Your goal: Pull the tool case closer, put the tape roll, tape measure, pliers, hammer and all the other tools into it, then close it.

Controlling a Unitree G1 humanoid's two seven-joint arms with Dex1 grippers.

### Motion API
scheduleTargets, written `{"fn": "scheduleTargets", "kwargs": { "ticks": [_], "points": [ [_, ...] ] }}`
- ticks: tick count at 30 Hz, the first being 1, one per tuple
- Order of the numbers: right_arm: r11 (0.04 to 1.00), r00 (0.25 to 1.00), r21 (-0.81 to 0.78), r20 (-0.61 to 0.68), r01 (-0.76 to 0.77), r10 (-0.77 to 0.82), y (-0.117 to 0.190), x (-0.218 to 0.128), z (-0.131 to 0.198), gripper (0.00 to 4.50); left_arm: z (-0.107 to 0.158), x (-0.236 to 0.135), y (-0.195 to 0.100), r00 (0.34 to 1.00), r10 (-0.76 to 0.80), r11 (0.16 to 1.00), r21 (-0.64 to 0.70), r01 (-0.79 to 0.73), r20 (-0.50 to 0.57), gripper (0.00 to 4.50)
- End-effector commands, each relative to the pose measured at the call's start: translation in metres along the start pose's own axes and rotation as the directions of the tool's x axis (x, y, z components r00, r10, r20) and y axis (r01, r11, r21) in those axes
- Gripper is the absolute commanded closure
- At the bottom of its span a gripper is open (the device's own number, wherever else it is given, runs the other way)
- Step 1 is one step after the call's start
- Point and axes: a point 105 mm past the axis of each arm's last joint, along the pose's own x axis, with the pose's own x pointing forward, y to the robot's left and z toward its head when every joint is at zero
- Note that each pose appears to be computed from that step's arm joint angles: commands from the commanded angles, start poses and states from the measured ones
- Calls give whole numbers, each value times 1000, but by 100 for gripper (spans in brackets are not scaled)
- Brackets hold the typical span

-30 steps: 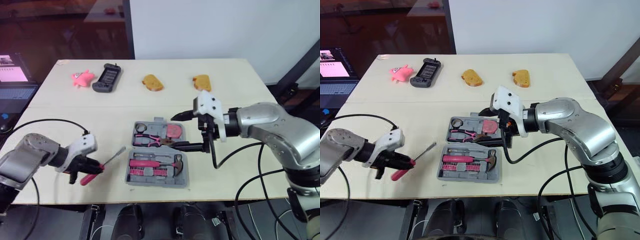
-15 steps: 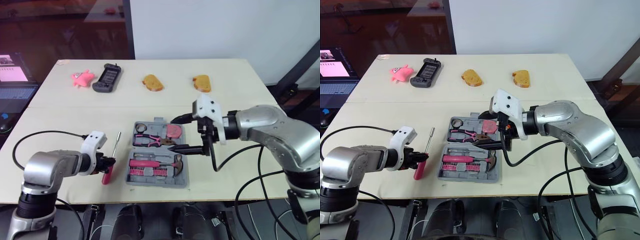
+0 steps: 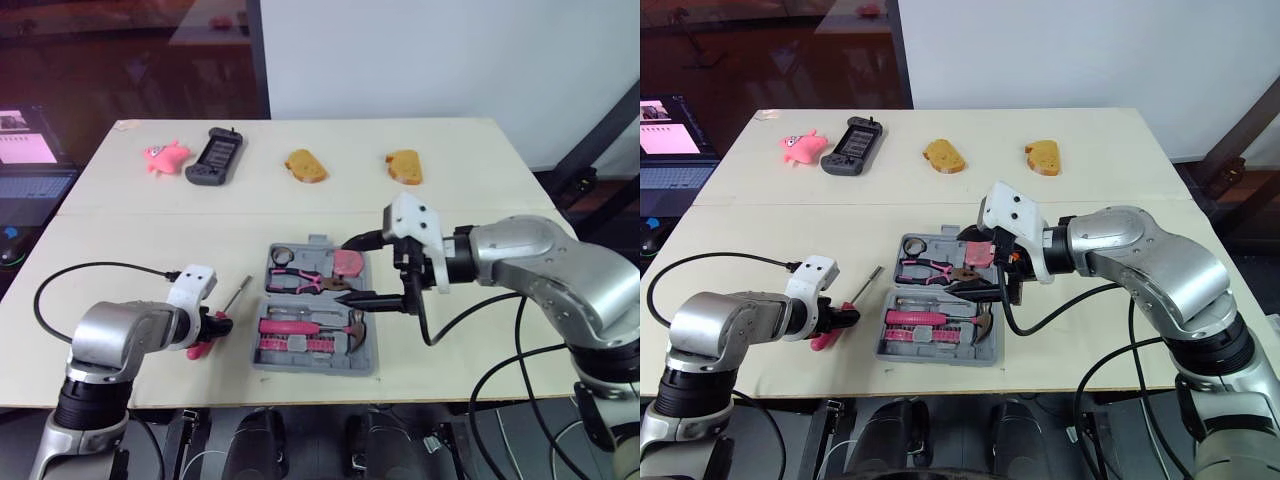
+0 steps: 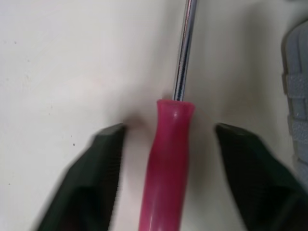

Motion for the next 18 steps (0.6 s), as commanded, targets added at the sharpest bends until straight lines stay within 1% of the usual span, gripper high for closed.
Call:
{"fn": "scheduleTargets", "kwargs": {
  "ticks": [1, 3, 5, 7, 9, 10, 11, 12, 13, 14, 16, 18],
  "points": [
    [999, 999, -38, 34, 1, 0, 4, -3, 10, 0, 4, -4, 13, 998, 60, 998, -25, -60, 18, 11],
    [999, 999, -38, 34, 0, 1, 4, -4, 10, 0, 7, -7, 13, 998, 56, 998, -15, -56, 32, 11],
    [999, 999, -38, 33, -2, 3, 4, -4, 10, 0, 22, -15, 14, 993, 57, 998, -5, -57, 103, 11],
    [999, 999, -40, 32, -7, 9, 4, -4, 10, 0, 31, -23, 15, 988, 53, 999, 4, -54, 145, 11],
    [999, 999, -44, 32, -15, 17, 5, -4, 10, 0, 37, -30, 17, 982, 44, 998, 39, -52, 182, 11],
    [999, 999, -50, 31, -23, 24, 6, -4, 10, 0, 40, -35, 19, 978, 45, 995, 82, -62, 202, 11],
    [998, 999, -53, 31, -34, 36, 8, -4, 10, 0, 38, -40, 22, 982, 32, 988, 144, -60, 189, 11],
    [998, 998, -51, 29, -49, 50, 10, -4, 9, 0, 37, -45, 30, 983, 53, 975, 206, -89, 176, 11],
    [997, 998, -50, 27, -57, 58, 11, -4, 8, 0, 41, -50, 36, 978, 56, 966, 235, -103, 200, 11],
    [997, 998, -51, 25, -63, 64, 12, -4, 7, 0, 49, -57, 41, 968, 49, 965, 236, -109, 247, 11],
    [996, 997, -60, 17, -72, 73, 15, -4, 4, 0, 64, -74, 40, 935, -46, 956, 287, -61, 352, 11],
    [994, 997, -72, 1, -83, 84, 20, -4, -1, 0, 64, -85, 34, 921, -142, 925, 379, -6, 362, 11]
  ]
}}
